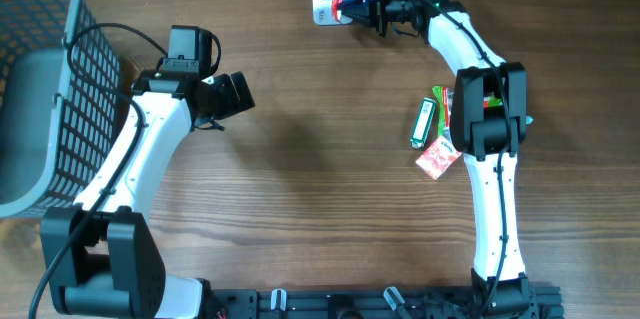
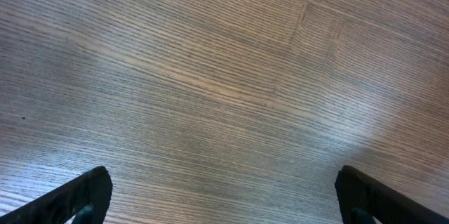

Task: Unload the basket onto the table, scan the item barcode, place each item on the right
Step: 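Hold the stick snack's barcode in front of the white scanner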

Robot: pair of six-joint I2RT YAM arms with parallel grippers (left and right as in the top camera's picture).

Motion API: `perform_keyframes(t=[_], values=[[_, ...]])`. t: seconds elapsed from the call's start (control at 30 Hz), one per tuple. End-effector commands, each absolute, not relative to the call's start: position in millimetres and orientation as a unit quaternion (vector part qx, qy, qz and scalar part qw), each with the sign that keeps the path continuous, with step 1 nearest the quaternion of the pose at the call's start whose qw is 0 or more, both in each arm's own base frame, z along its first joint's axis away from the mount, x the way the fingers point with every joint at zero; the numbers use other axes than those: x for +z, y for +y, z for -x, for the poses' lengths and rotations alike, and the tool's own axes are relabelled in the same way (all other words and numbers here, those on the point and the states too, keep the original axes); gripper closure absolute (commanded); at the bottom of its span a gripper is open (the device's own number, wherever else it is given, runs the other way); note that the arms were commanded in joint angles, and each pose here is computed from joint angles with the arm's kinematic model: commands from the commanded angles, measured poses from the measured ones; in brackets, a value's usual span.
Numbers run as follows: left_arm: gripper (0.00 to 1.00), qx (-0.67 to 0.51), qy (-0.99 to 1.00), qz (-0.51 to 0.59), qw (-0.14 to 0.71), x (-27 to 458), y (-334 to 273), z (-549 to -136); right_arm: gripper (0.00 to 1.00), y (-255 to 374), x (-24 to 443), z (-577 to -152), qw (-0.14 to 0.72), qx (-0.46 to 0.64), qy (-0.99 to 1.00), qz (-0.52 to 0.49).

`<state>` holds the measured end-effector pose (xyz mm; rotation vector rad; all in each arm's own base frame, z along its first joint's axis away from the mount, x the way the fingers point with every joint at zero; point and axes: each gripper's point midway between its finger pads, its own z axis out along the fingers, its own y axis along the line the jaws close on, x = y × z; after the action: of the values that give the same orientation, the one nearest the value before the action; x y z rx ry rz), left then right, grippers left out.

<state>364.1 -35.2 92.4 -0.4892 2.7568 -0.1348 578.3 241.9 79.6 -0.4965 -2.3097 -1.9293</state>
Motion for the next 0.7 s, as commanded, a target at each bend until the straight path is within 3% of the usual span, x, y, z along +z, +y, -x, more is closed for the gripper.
perform_keyframes(t=[0.0, 0.23, 0.33, 0.4, 0.67], values=[[0.0, -0.046, 0.97, 0.171, 0.167, 91, -34, -365, 0.96, 245, 85, -573, 0.056, -0.642, -0.751, 0.143], [0.0, -0.046, 0.97, 0.171, 0.167, 91, -34, -365, 0.96, 239, 125, -571, -0.05, -0.58, -0.806, 0.104], [0.0, -0.046, 0.97, 0.171, 0.167, 91, -34, -365, 0.96, 236, 181, -535, -0.079, -0.57, -0.818, 0.018], [0.0, -0.046, 0.97, 0.171, 0.167, 91, -34, -365, 0.96, 230, 194, -516, -0.085, -0.543, -0.835, -0.003], [0.0, -0.046, 0.97, 0.171, 0.167, 91, -34, -365, 0.96, 112, 155, -433, -0.032, -0.146, -0.987, 0.061]])
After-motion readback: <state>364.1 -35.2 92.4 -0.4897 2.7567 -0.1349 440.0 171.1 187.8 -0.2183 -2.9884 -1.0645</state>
